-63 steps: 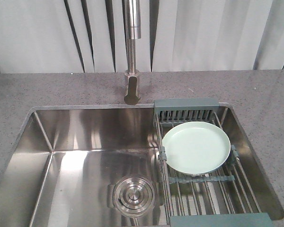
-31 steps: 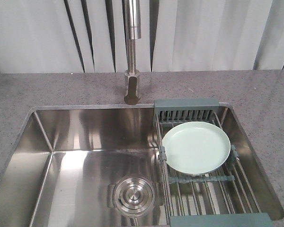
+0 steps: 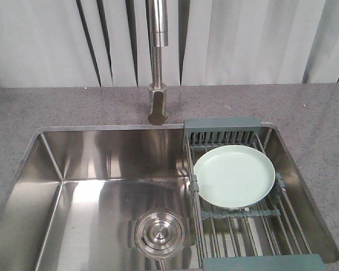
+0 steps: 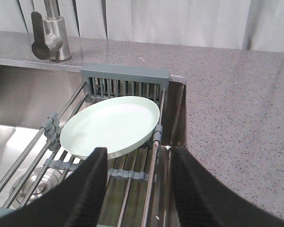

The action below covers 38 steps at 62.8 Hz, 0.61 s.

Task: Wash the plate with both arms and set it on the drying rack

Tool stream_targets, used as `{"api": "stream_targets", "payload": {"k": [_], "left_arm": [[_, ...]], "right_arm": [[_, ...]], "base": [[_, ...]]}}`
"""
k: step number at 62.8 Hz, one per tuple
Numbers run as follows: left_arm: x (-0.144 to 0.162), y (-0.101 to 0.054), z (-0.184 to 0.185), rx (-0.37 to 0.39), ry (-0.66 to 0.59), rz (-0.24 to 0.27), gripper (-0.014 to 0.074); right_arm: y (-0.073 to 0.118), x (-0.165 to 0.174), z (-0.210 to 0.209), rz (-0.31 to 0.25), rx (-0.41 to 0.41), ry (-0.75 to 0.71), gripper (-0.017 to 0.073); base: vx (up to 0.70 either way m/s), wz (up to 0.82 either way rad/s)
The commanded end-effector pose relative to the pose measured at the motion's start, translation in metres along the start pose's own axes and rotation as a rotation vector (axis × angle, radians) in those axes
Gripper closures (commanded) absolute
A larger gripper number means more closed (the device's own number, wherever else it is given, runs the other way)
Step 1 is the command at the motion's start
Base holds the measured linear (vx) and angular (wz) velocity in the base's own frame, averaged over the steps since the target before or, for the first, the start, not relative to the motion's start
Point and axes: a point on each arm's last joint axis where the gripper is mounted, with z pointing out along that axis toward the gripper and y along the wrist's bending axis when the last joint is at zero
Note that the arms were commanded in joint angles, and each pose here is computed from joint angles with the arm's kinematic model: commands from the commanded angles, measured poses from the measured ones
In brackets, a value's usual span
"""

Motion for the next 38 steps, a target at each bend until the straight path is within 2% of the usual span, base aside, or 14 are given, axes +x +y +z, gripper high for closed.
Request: {"api": "stream_targets", "payload": {"k": [1, 38], "left_arm": [[-0.0147, 0.0030, -0.0013, -0.020, -0.093, -0.022, 0.0599], [-0.0147, 0.0030, -0.0013, -0.020, -0.093, -0.022, 0.0599]], "right_arm": [[-0.0018, -0.0144, -0.0025, -0.012, 0.022, -0.086, 0.0230], [-0.0019, -0.0144, -0.0025, -0.014, 0.023, -0.086, 0.0242]], "base": [[0.00, 0.00], [0.00, 0.00]]}}
